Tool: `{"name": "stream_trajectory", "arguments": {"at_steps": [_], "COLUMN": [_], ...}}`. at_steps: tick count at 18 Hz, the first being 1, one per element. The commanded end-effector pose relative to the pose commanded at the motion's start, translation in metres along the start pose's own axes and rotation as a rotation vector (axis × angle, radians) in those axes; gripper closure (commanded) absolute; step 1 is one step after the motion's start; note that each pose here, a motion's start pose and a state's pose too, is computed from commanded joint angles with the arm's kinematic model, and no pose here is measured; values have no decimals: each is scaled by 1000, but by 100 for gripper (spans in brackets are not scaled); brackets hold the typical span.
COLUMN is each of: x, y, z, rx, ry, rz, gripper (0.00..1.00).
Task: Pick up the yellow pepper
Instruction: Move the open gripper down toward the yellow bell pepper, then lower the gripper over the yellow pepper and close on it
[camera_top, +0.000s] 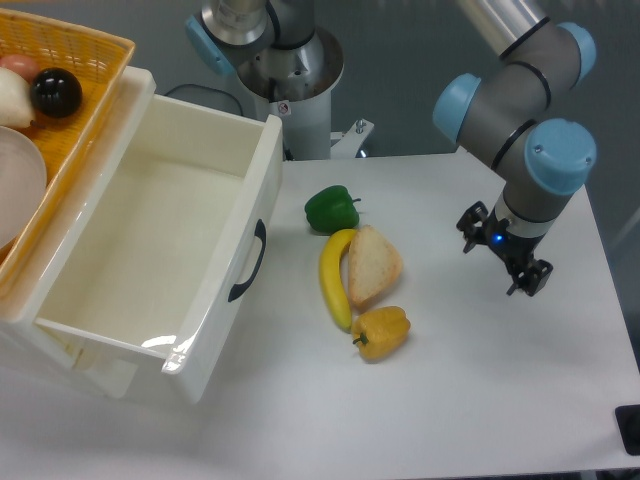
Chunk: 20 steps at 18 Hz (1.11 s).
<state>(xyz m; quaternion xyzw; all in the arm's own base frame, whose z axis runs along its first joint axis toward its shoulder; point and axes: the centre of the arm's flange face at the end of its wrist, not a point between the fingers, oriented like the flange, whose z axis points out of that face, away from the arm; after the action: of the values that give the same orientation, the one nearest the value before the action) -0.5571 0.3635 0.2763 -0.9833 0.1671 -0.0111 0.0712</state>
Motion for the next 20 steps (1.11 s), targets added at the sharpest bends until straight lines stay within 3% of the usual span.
{"name": "stream_trajectory", "arguments": {"at_steps": [7, 20], "x": [5, 28], "y": [-31, -97], "z": [35, 69], "rx": [94, 81], "ry": [60, 126], "rz": [-64, -71], "gripper": [0, 0]}}
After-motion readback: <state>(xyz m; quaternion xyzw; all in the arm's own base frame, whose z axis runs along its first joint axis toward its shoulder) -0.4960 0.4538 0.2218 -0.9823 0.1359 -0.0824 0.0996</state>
